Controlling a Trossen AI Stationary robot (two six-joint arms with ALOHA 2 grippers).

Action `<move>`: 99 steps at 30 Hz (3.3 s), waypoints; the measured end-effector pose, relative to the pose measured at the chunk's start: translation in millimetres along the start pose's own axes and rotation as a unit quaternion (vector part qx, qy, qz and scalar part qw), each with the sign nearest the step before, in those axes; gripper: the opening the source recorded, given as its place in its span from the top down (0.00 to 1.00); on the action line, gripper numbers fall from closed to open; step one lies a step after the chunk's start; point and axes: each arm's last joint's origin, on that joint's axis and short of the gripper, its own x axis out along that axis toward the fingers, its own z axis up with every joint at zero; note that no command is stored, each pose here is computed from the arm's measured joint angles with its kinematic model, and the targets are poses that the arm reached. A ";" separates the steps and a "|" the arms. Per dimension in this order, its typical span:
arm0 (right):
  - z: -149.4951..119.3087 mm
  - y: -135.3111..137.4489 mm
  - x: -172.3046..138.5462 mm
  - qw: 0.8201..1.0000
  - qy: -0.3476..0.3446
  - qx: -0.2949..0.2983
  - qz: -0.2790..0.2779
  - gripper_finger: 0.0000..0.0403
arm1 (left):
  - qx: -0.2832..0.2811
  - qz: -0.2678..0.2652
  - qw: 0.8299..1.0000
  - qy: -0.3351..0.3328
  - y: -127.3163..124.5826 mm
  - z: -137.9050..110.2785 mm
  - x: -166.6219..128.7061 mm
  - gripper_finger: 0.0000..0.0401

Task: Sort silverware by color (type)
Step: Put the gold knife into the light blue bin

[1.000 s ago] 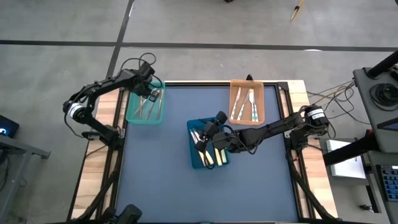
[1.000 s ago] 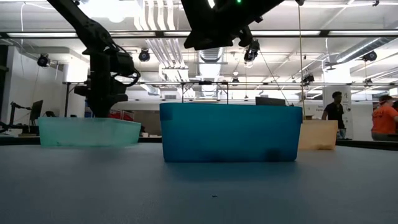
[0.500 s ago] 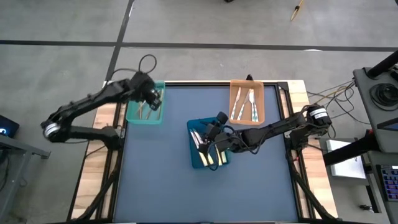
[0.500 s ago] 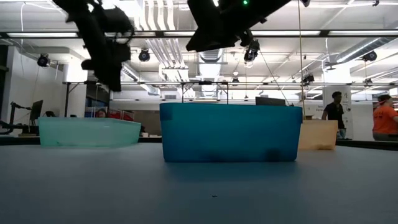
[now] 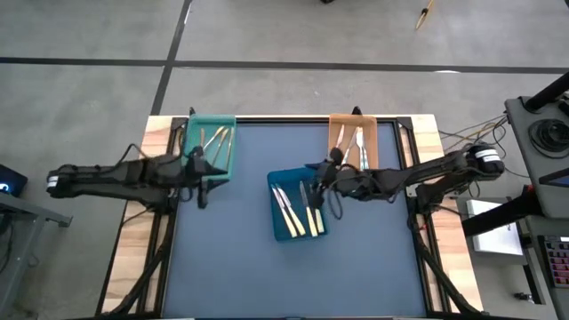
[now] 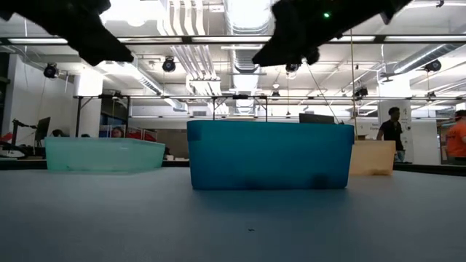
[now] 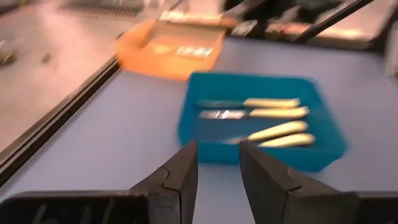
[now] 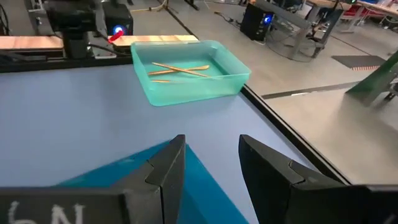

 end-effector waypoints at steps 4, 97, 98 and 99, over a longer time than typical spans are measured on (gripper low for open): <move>-11.6 -18.1 -16.6 1.000 -0.020 0.020 0.011 0.65 | 0.001 -0.037 0.997 -0.068 -4.7 -20.0 -4.1 0.75; -26.1 -61.6 -28.6 0.997 -0.041 0.043 -0.048 0.98 | -0.231 0.343 0.788 0.457 194.7 -68.7 110.5 0.72; -26.1 -61.6 -28.6 0.997 -0.041 0.043 -0.048 0.98 | -0.233 0.344 0.787 0.456 194.7 -68.7 110.4 0.72; -26.2 -61.6 -28.6 0.997 -0.041 0.042 -0.048 0.98 | -0.234 0.344 0.787 0.455 194.7 -68.7 110.5 0.73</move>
